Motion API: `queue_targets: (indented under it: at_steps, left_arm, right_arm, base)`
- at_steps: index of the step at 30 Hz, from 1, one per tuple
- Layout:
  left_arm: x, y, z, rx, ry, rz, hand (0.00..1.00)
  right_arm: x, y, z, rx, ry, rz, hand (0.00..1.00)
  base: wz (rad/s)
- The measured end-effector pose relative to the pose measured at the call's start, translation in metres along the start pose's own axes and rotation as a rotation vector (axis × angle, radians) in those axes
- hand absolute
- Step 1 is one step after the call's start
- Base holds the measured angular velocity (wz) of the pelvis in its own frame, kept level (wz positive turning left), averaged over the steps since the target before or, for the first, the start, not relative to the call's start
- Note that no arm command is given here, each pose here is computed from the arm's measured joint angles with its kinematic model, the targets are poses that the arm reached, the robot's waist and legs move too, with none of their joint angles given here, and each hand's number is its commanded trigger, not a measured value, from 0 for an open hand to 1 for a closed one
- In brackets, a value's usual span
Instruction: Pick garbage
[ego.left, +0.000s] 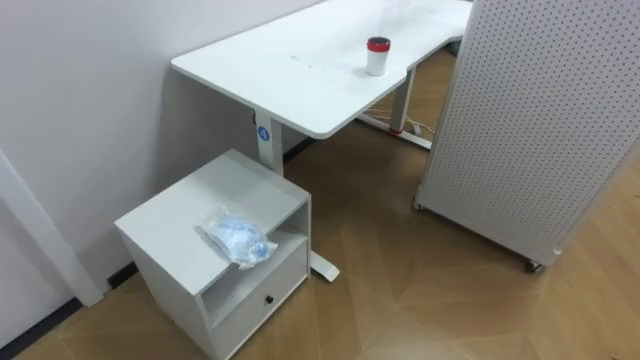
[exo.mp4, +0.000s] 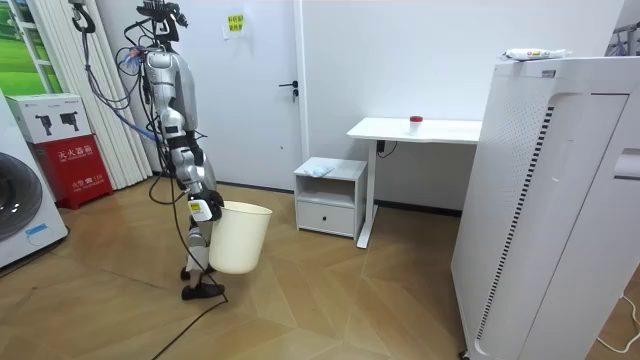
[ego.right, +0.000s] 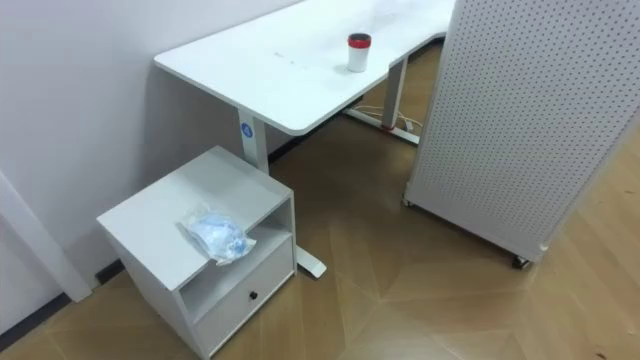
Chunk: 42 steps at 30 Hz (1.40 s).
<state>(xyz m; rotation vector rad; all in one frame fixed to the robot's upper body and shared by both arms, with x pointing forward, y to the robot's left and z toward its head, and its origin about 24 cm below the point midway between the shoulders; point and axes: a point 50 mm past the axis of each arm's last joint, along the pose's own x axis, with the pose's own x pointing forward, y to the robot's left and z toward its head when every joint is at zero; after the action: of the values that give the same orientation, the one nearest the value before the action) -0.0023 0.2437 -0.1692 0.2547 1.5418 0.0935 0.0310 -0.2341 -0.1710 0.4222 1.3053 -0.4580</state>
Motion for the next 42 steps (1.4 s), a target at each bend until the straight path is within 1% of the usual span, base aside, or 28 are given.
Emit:
queue_targets:
  at_steps: [8, 21, 34, 39, 42]
  left_arm:
    - [0.0, 0.002, 0.002, -0.008, -0.011, 0.012, 0.0]
    - [0.0, 0.003, 0.007, -0.006, -0.032, 0.016, 0.0]
    - [0.0, 0.004, 0.008, 0.003, -0.036, 0.008, 0.0]
    - [-0.001, 0.002, -0.006, 0.001, 0.008, -0.008, 0.0]
    - [-0.001, -0.001, -0.003, 0.019, -0.007, -0.017, 0.0]
  right_arm:
    - [0.0, 0.001, 0.002, 0.003, -0.004, 0.026, 1.0]
    - [0.0, 0.0, 0.003, -0.008, -0.005, 0.025, 1.0]
    - [0.001, 0.006, 0.012, -0.109, -0.023, 0.047, 1.0]
    - [0.0, 0.003, 0.007, -0.093, -0.012, 0.043, 1.0]
    - [-0.001, -0.003, 0.009, -0.062, -0.014, 0.02, 1.0]
  base:
    - [-0.02]
    - [-0.01]
    - [-0.06]
    - [-0.05]
    - [0.14]
